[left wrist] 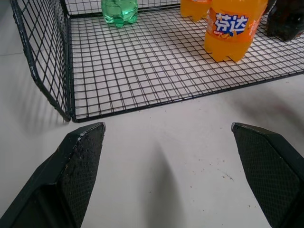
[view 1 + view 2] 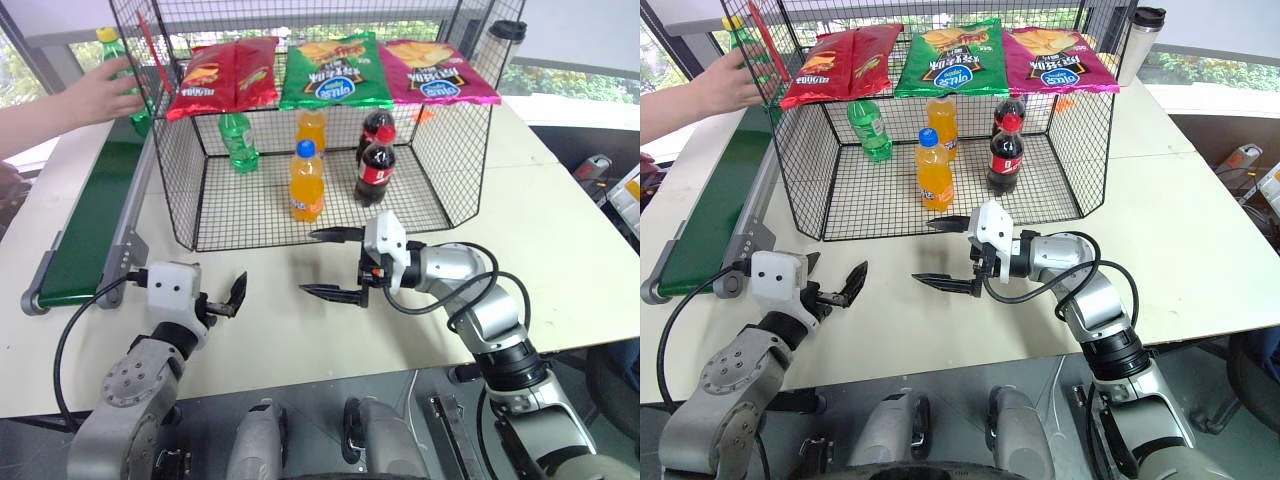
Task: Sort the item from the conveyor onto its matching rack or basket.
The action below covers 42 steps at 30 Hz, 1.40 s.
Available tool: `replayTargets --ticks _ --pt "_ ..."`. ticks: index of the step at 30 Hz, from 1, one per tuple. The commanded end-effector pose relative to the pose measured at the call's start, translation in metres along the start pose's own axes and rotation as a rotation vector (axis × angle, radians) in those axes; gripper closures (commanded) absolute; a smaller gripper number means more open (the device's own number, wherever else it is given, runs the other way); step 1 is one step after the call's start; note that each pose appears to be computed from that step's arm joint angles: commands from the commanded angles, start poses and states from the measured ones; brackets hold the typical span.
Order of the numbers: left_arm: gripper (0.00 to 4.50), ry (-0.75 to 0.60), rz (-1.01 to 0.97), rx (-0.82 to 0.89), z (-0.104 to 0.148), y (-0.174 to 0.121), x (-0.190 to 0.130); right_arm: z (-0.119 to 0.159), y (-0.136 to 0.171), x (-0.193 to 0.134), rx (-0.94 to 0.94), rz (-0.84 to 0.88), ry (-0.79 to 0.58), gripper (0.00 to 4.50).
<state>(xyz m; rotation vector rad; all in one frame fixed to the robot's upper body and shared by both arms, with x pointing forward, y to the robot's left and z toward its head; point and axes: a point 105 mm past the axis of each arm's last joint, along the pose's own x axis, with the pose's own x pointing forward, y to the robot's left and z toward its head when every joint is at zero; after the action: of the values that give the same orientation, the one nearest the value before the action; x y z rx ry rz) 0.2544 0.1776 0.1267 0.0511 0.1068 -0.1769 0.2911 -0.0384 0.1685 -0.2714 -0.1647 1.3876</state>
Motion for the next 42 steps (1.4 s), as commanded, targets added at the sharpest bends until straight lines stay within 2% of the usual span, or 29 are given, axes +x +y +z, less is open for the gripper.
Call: replayTargets --ticks 1,16,21,32,39,42 --pt "0.08 -0.037 0.001 0.019 0.01 0.001 -0.002 0.013 0.002 0.001 -0.043 0.013 -0.038 0.0" --pt "0.08 -0.072 0.087 0.032 0.02 0.013 -0.008 0.01 0.005 0.0 -0.042 0.037 -0.016 0.0" --pt "0.08 -0.111 0.206 0.017 0.028 0.034 -0.022 0.012 0.005 0.0 -0.041 0.047 -0.021 0.0" --pt "0.08 -0.163 0.511 0.017 0.044 0.1 -0.053 0.025 0.015 0.002 -0.074 0.145 -0.05 0.0" --pt "0.08 -0.184 0.594 0.037 0.054 0.123 -0.058 0.025 0.016 -0.001 -0.05 0.177 -0.032 0.0" --pt "0.08 -0.181 0.604 0.046 0.055 0.13 -0.058 0.02 0.012 0.002 -0.032 0.147 0.019 0.0"
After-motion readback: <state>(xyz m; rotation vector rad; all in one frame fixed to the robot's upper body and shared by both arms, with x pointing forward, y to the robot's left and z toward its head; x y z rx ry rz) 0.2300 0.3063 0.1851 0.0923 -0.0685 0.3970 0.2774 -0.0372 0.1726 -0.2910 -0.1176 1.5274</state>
